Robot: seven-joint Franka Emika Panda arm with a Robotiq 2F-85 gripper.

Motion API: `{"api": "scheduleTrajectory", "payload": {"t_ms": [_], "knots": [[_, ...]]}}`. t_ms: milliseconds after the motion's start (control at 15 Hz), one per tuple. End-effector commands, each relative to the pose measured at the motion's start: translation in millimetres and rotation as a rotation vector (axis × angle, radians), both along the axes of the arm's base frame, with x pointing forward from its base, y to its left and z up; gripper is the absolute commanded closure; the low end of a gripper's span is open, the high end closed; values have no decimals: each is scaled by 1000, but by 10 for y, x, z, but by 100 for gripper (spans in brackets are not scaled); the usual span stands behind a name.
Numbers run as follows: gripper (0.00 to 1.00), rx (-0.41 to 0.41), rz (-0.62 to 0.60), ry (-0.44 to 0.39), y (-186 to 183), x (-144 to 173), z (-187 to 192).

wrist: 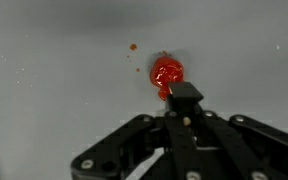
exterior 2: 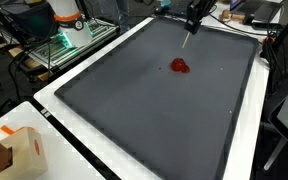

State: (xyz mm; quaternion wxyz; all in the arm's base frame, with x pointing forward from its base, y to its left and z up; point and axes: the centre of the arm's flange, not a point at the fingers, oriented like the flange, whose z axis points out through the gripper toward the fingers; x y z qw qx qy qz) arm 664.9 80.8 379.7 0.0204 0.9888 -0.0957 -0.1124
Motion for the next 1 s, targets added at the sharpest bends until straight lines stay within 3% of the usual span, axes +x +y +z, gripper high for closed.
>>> {"api": "scheduleTrajectory", "payload": {"t_ms": [0, 267, 933], "knots": [[97, 13, 10, 4, -5, 2, -23], [97, 83, 62, 16, 0, -8, -141], [97, 121, 167, 3, 61, 7, -533]]}}
